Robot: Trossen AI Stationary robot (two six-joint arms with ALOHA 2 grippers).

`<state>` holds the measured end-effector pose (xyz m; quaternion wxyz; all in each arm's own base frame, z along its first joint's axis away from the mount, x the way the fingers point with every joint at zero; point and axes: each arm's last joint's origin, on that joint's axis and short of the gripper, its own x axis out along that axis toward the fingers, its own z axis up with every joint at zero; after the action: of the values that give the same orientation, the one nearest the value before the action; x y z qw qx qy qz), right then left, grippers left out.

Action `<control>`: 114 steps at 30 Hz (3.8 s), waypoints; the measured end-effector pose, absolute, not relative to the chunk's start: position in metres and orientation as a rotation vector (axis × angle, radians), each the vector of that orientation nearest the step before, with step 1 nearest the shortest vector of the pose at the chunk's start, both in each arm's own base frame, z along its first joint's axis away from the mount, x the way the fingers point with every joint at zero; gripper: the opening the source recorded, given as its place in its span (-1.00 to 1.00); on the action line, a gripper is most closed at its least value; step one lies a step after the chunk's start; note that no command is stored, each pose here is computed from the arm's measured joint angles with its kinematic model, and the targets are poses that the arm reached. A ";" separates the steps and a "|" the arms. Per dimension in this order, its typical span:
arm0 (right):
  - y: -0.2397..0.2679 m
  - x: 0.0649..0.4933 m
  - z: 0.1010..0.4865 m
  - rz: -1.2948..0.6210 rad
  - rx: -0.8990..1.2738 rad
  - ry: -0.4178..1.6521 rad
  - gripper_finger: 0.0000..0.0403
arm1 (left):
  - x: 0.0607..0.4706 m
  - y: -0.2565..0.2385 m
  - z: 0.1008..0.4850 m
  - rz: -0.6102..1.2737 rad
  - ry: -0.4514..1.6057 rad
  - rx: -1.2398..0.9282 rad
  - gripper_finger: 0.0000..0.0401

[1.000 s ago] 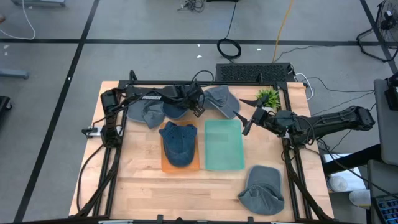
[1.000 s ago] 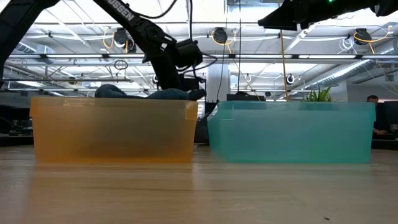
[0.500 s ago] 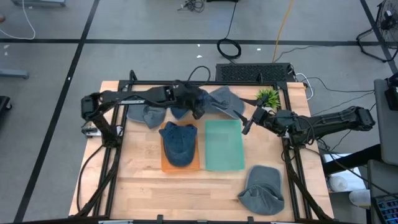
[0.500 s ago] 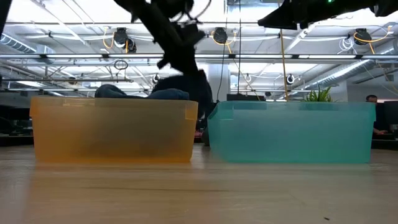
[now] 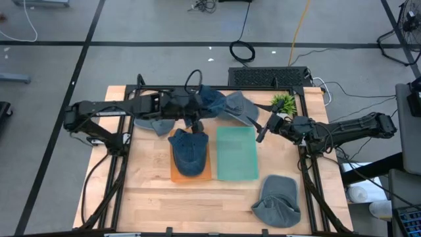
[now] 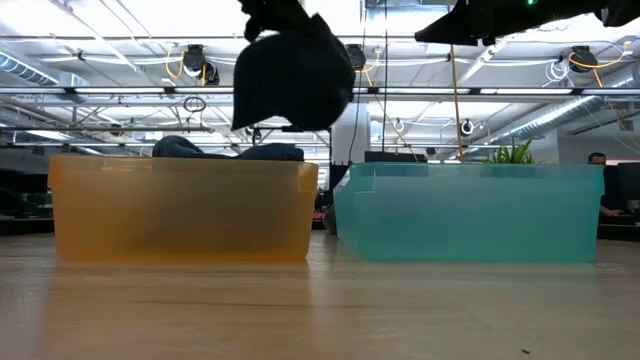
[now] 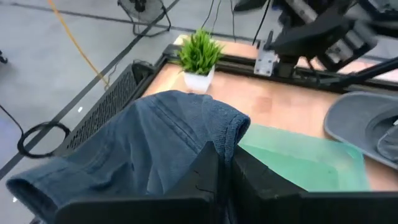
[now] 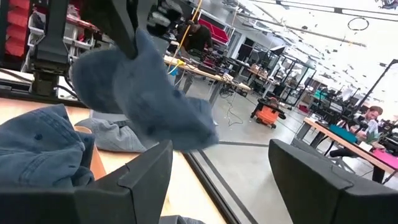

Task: Pick & Place hat
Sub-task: Put the blue cap into the orange bin

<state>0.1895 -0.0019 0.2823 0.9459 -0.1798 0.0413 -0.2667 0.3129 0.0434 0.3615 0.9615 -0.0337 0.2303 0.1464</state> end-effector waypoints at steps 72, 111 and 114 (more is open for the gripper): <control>0.006 0.172 0.224 -0.209 -0.024 -0.231 0.26 | 0.165 -0.022 0.265 -0.211 0.087 0.133 -0.92; 0.009 0.269 0.254 0.015 -0.038 -0.122 0.26 | 0.130 -0.019 0.299 -0.576 -0.454 0.144 -0.93; 0.009 0.280 0.256 0.037 -0.040 -0.120 0.26 | 0.131 -0.020 0.309 -0.608 -0.474 0.169 -0.93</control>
<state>0.2800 0.0094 0.2564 0.9978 -0.0201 -0.0599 0.0186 0.1313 -0.0204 0.3092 0.9232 0.0822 -0.2307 -0.2963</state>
